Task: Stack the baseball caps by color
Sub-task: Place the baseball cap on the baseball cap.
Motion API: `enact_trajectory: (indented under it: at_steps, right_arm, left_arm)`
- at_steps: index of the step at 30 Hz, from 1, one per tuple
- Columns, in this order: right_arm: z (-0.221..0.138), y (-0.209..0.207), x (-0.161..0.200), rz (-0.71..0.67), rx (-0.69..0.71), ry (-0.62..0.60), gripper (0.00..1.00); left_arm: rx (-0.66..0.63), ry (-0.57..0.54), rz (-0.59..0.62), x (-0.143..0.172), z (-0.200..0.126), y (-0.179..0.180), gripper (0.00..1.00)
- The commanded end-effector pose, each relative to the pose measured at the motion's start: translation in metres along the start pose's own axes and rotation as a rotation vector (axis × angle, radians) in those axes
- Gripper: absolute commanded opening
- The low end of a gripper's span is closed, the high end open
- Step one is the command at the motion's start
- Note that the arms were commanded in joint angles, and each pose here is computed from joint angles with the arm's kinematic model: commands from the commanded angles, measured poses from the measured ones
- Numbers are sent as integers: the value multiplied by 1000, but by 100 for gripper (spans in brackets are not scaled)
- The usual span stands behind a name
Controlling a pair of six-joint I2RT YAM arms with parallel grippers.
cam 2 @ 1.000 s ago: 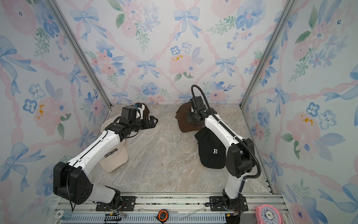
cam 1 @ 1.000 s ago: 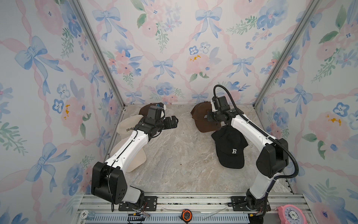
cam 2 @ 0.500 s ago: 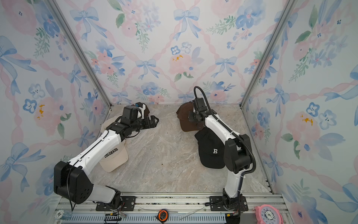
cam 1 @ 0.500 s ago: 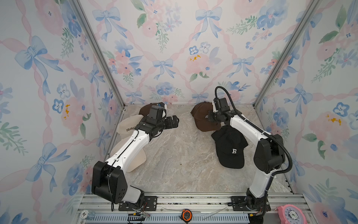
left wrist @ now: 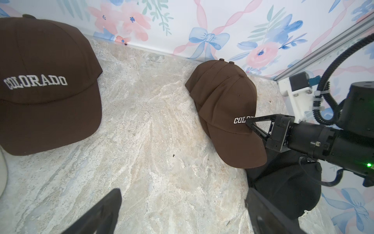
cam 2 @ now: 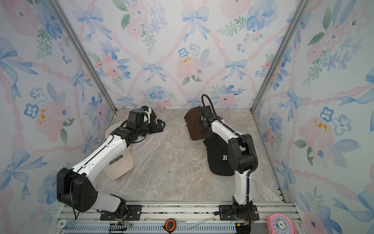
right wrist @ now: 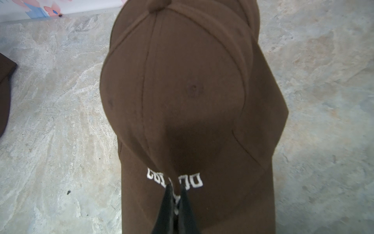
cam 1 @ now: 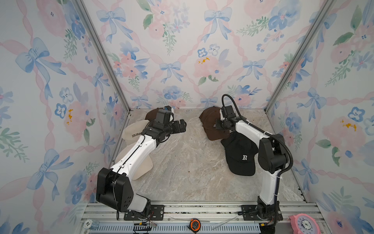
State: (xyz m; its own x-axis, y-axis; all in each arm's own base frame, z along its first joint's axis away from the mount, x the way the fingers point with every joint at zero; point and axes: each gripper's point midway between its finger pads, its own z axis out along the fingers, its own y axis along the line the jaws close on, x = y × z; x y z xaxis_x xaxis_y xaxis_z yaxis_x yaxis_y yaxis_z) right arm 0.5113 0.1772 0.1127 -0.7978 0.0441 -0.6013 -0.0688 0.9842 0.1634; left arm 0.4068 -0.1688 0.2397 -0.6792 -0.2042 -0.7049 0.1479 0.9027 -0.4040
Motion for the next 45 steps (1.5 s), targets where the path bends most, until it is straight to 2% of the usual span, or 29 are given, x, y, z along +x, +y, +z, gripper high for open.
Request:
enact_trajectory:
  at_steps: [1, 14, 18, 35, 45]
  right_arm:
    - [17, -2, -1, 20, -15, 7, 0]
    - [37, 6, 2, 55, -39, 16, 8]
    - [35, 7, 0, 61, -42, 11, 3]
    - [-12, 22, -35, 43, -43, -172, 2]
    - [3, 27, -35, 29, -49, -147, 2]
  left_arm:
    - [-5, -25, 11, -11, 3, -3, 98]
    - [-22, -36, 30, -19, 8, -1, 98]
    - [-25, -37, 30, -21, 10, 1, 98]
    - [-22, -42, 31, -25, 8, 3, 98]
    - [-22, -49, 32, -26, 4, 3, 98]
